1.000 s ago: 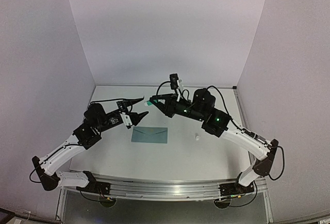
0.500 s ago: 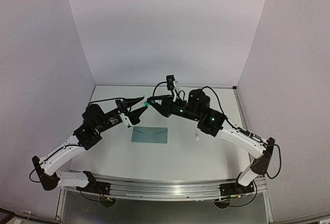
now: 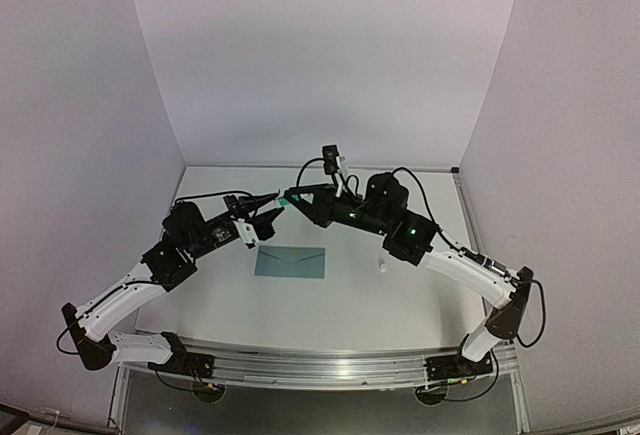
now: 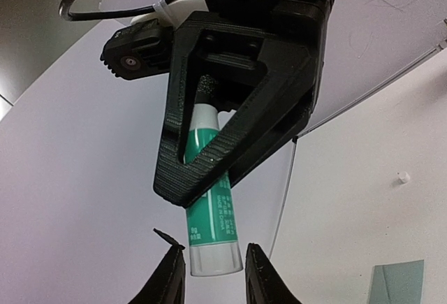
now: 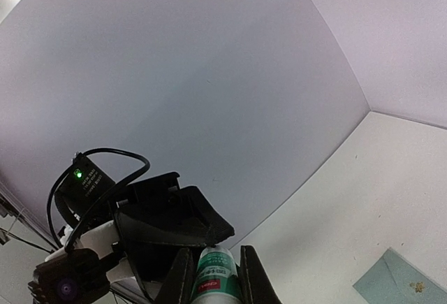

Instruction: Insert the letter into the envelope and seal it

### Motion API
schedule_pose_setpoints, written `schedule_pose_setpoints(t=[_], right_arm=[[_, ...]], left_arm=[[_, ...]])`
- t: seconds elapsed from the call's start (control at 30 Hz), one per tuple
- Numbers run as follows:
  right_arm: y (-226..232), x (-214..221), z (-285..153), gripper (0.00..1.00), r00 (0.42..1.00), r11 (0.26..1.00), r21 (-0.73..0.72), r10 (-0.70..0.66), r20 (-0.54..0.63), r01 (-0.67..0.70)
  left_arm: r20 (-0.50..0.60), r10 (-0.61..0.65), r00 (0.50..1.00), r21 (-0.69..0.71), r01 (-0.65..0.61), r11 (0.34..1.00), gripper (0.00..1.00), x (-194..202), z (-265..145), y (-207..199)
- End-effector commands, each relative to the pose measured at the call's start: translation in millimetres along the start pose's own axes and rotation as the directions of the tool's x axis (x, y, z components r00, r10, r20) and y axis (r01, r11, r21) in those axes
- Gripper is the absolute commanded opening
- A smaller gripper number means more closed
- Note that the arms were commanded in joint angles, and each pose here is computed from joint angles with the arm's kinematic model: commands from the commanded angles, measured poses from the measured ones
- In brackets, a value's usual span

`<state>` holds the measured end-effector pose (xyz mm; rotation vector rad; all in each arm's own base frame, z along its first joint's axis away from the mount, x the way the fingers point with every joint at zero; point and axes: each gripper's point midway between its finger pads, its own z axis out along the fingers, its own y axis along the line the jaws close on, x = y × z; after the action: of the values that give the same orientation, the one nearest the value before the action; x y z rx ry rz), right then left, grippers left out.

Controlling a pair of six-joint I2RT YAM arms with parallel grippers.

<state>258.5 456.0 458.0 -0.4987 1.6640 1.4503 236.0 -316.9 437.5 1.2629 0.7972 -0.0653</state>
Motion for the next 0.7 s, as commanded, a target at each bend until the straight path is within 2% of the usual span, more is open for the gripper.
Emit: schedule_pose_setpoints(t=[0.0,0.17,0.47,0.67], right_arm=[[30.5,-24.0,-9.4,0.0,0.998,0.996,-0.084,-0.007,0.057,0.012],[29.6,-22.4,-8.0,0.0,0.999,0.996,-0.085,-0.005,0.052,0.009],[22.1,-17.5,-5.0,0.0,0.999,0.998,-0.065,-0.001,0.046,0.004],[21.8,-17.0,-4.2,0.0,0.999,0.998,-0.065,0.001,0.043,0.002]], left_arm=[[0.03,0.002,1.0,-0.041,0.0,0.999,0.25,-15.1,-2.6,19.3],[0.035,-0.004,0.999,-0.038,0.006,0.999,0.18,-16.7,-2.3,20.1],[0.063,0.003,0.998,-0.034,-0.001,0.999,0.22,-22.2,-5.5,19.3],[0.065,0.002,0.998,-0.033,0.0,0.999,0.18,-23.0,-5.5,19.6]])
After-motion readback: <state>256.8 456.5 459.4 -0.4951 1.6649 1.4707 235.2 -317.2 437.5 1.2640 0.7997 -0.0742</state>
